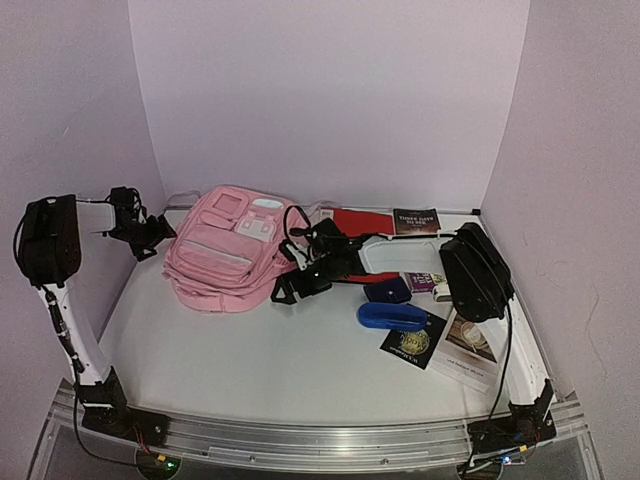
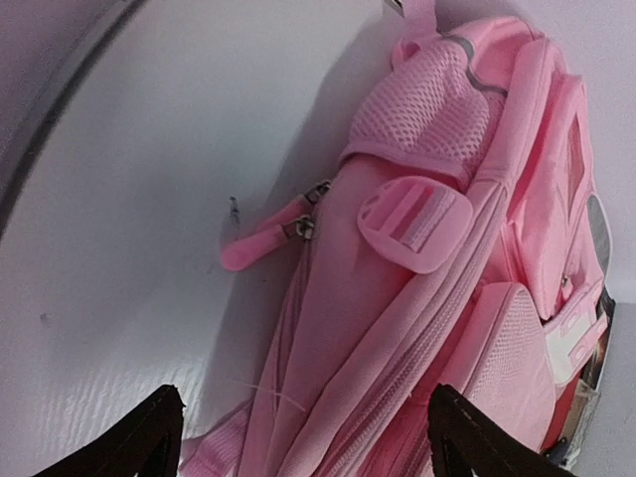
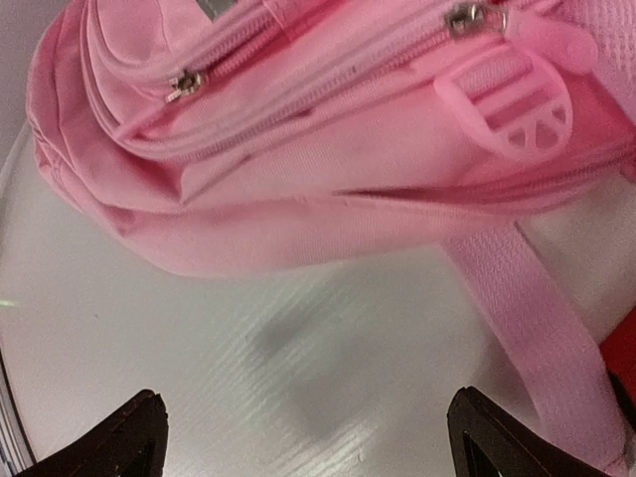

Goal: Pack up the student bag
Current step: Adjust the student bag at the center of the board.

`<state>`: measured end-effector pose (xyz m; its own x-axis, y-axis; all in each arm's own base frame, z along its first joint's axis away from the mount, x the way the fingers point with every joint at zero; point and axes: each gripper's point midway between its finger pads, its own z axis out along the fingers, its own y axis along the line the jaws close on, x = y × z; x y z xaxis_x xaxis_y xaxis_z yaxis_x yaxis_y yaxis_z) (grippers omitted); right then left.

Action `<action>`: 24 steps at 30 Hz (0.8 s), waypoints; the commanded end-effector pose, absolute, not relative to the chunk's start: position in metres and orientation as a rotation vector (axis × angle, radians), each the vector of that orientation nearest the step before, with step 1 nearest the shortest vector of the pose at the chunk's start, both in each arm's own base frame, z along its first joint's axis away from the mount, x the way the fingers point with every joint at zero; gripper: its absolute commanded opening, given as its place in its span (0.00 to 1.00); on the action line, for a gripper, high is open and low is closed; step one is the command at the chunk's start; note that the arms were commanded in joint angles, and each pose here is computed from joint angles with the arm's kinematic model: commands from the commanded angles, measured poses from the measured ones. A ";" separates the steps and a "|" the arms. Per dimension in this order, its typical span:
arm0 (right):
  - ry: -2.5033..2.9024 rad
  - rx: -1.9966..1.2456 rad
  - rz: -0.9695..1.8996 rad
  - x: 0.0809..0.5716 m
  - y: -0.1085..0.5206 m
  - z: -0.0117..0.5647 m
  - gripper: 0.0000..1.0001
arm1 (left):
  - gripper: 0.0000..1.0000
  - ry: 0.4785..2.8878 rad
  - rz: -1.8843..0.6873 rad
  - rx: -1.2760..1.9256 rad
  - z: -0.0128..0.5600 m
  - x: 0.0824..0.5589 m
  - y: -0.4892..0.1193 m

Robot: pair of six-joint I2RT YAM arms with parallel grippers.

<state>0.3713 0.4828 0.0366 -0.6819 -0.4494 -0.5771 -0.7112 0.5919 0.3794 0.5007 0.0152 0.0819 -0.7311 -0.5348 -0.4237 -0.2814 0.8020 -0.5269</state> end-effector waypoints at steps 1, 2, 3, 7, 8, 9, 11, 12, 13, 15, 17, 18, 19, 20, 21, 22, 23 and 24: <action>2.324 -0.897 0.841 0.393 0.504 0.050 0.98 | 0.74 2.366 -0.809 -0.491 0.079 0.502 -0.016; 2.320 -0.898 0.845 0.395 0.507 0.048 0.98 | 0.67 2.374 -0.822 -0.503 0.072 0.495 -0.018; 2.317 -0.901 0.846 0.396 0.509 0.046 0.98 | 0.61 2.375 -0.830 -0.509 0.068 0.491 -0.020; 2.286 -0.910 0.857 0.403 0.518 0.048 0.98 | 0.31 2.373 -0.849 -0.537 0.061 0.458 -0.026; 2.280 -0.910 0.859 0.405 0.519 0.048 0.98 | 0.23 2.363 -0.858 -0.543 0.064 0.450 -0.028; 2.276 -0.911 0.862 0.406 0.521 0.048 0.98 | 0.18 2.353 -0.863 -0.547 0.068 0.441 -0.029; 2.269 -0.913 0.866 0.408 0.523 0.047 0.98 | 0.05 2.339 -0.874 -0.563 0.075 0.422 -0.034; 2.266 -0.916 0.871 0.408 0.525 0.046 0.98 | 0.01 2.320 -0.880 -0.556 0.082 0.416 -0.036; 2.262 -0.916 0.876 0.409 0.527 0.047 0.98 | 0.00 2.305 -0.890 -0.551 0.088 0.408 -0.040; 2.258 -0.913 0.883 0.411 0.530 0.046 0.98 | 0.00 2.303 -0.890 -0.567 0.091 0.391 -0.046; 2.246 -0.911 0.884 0.414 0.532 0.049 0.98 | 0.00 2.299 -0.879 -0.575 0.097 0.377 -0.054; 2.235 -0.914 0.881 0.415 0.533 0.052 0.98 | 0.00 2.317 -0.875 -0.573 0.098 0.368 -0.061; 2.224 -0.917 0.874 0.416 0.533 0.056 0.98 | 0.00 2.329 -0.861 -0.570 0.099 0.362 -0.067; 2.214 -0.923 0.866 0.417 0.532 0.060 0.98 | 0.00 2.328 -0.829 -0.576 0.102 0.358 -0.067; 2.195 -0.934 0.861 0.416 0.532 0.070 0.98 | 0.00 2.346 -0.798 -0.577 0.102 0.352 -0.073; 2.176 -0.946 0.856 0.415 0.530 0.079 0.98 | 0.00 2.358 -0.783 -0.576 0.103 0.348 -0.078; 2.161 -0.961 0.850 0.413 0.529 0.086 0.98 | 0.00 2.358 -0.768 -0.586 0.106 0.346 -0.079; 2.134 -0.981 0.842 0.411 0.527 0.098 0.98 | 0.00 2.352 -0.760 -0.602 0.110 0.344 -0.078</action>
